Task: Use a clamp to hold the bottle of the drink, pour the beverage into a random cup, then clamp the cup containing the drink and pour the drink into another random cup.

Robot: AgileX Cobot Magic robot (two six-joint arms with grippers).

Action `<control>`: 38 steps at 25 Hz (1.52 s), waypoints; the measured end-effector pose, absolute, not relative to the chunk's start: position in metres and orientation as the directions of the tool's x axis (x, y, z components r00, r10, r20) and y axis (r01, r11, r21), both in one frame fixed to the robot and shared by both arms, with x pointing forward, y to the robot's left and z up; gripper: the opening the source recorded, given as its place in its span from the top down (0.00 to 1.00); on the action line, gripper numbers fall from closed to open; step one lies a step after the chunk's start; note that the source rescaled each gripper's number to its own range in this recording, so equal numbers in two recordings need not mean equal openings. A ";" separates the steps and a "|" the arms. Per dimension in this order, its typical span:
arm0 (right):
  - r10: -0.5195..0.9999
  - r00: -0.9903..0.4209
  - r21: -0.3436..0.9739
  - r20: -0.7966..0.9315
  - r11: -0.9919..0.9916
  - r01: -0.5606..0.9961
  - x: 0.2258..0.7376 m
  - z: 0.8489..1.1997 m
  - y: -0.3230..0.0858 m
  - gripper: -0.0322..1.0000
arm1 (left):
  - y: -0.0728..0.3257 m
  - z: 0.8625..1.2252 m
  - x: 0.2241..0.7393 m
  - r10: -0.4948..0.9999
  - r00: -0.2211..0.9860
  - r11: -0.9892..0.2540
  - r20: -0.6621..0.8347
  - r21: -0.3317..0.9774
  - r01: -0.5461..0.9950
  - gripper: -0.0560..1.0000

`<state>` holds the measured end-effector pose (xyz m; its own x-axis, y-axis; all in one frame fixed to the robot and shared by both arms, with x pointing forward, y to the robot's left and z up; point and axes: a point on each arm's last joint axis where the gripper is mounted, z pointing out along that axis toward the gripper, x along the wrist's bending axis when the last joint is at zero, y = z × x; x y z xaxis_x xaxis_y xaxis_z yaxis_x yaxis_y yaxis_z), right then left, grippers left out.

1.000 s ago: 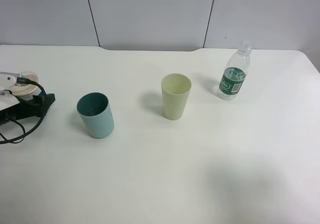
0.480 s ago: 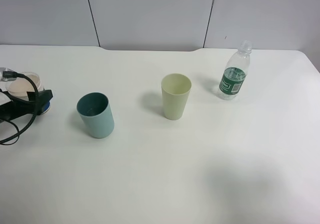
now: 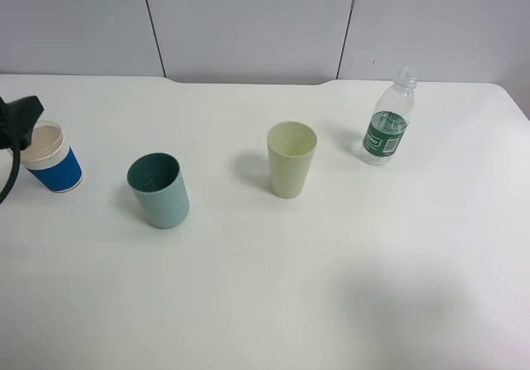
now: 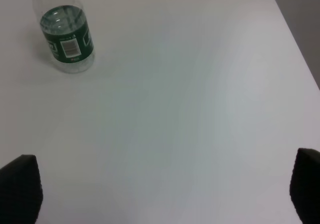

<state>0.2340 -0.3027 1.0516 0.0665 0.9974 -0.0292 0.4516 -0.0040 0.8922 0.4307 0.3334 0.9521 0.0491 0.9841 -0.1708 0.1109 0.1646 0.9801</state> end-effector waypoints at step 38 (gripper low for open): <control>0.997 0.066 0.892 -0.029 -0.004 0.452 0.234 1.052 -0.303 0.00 | 0.316 1.127 0.325 0.986 -0.166 0.037 -0.004 0.980 0.193 0.08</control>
<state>0.2340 -0.3027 1.0516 0.0665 0.9974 -0.0292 0.4516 -0.0040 0.8922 0.3250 0.3160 1.1267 -0.1662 0.9861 -0.0044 0.1935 0.0370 0.9804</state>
